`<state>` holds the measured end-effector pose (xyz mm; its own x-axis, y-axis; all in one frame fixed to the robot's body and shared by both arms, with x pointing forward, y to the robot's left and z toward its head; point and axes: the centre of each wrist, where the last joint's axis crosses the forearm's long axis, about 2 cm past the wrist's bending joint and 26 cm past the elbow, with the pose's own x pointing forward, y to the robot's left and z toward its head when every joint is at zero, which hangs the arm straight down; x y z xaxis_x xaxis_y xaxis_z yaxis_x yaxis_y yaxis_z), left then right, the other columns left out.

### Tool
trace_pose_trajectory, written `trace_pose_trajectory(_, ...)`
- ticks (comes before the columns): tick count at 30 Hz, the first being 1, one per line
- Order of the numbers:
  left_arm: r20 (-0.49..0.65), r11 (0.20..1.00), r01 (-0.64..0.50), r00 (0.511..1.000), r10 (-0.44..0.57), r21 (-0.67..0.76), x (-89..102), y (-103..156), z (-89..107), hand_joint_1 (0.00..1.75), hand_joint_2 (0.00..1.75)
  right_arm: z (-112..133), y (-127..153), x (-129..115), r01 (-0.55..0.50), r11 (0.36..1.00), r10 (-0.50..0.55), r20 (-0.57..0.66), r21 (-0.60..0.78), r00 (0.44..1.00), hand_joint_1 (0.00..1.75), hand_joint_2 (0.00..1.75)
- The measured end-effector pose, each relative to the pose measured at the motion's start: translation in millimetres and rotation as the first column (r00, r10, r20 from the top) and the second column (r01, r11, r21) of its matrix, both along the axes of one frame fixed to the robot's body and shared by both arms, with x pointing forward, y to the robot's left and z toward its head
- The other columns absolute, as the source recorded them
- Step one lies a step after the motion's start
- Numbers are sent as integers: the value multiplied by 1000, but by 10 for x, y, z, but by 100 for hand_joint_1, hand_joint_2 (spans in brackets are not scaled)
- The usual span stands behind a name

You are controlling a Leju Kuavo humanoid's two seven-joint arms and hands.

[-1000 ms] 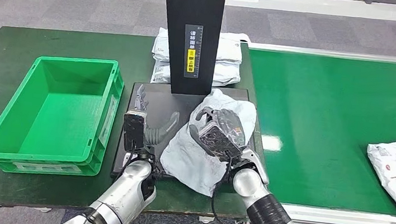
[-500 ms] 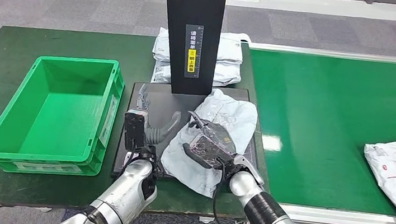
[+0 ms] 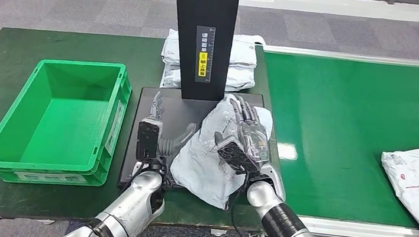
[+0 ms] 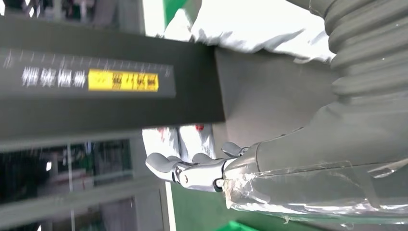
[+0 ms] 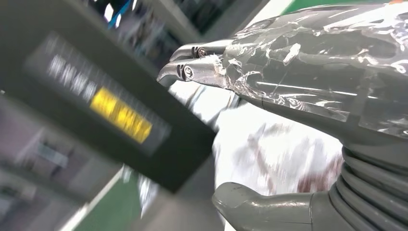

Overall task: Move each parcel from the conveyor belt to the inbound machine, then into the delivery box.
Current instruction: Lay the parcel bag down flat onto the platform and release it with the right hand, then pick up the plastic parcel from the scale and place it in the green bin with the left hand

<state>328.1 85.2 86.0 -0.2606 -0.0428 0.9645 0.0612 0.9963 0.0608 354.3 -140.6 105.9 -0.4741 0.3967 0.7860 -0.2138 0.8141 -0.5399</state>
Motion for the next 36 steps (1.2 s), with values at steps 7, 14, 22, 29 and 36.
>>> trace_pose_trajectory(7, -26, 989, 129, 992, -127, 78, -81, -69, -79, 0, 175, 1, -292, 40, 202, 973, -207, 35, 114, 978, 0, 0)
trace_pose_trajectory(14, -92, 935, 302, 953, -289, 185, -167, -225, -91, 0, 175, 34, -593, 119, 345, 917, -351, -11, 202, 936, 0, 175)
trace_pose_trajectory(22, -338, 602, 508, 861, -380, 616, -274, -366, -149, 175, 175, -84, -871, 59, 410, 880, -409, -58, 240, 911, 0, 175)
trace_pose_trajectory(29, -427, 125, 477, 856, -292, 870, -214, -415, -94, 175, 175, -193, -897, -145, 399, 888, -389, -91, 229, 917, 0, 175)
trace_pose_trajectory(36, -356, 103, 400, 886, -298, 911, -164, -348, -91, 175, 175, -176, -878, -328, 386, 893, -370, -111, 232, 922, 0, 175)
